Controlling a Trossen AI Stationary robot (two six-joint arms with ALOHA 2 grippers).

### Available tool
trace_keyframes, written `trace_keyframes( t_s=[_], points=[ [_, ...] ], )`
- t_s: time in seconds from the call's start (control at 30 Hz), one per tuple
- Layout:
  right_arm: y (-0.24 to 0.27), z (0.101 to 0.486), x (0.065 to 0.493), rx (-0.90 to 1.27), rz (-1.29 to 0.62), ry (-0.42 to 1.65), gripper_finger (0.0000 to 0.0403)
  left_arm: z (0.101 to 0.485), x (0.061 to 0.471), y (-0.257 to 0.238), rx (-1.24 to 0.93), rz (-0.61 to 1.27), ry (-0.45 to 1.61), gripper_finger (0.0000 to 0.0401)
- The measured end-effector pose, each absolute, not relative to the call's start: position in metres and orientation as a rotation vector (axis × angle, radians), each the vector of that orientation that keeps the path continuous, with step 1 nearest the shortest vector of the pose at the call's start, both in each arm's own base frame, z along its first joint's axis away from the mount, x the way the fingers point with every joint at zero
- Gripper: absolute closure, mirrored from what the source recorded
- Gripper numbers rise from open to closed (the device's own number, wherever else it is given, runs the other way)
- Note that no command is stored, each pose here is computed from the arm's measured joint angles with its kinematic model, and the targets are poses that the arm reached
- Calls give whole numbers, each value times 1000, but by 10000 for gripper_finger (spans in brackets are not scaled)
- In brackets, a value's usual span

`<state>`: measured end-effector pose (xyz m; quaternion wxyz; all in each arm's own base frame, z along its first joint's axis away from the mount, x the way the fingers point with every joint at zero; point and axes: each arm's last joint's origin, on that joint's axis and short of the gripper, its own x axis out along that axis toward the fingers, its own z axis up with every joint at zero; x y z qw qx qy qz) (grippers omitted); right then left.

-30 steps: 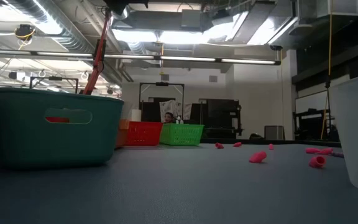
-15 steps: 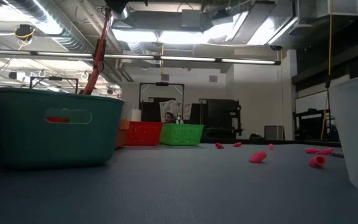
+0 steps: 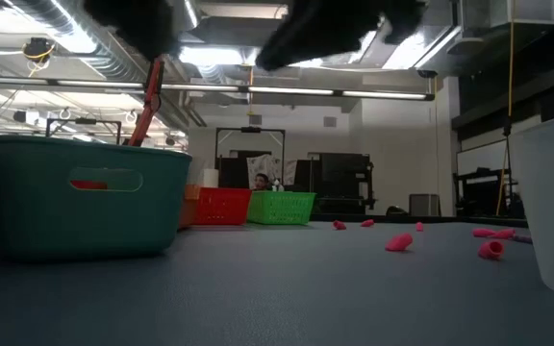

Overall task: Sort crayons
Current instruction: Put the gray crayon into the light green bin

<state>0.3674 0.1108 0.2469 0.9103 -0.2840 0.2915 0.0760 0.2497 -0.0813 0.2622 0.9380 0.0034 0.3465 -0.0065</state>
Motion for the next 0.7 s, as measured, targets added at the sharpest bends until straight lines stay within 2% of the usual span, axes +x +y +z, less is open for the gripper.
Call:
trace_keyframes(
  t_s=[0.27,0.43,0.7],
  points=[
    [110,233,356,-590,290,769,258,252,235,-93,-162,-82,893,386],
    [110,231,353,-545,320,809,259,250,230,-103,-145,-113,914,386],
    [108,224,345,-395,255,932,259,230,236,-120,-93,-83,964,377]
  ],
)
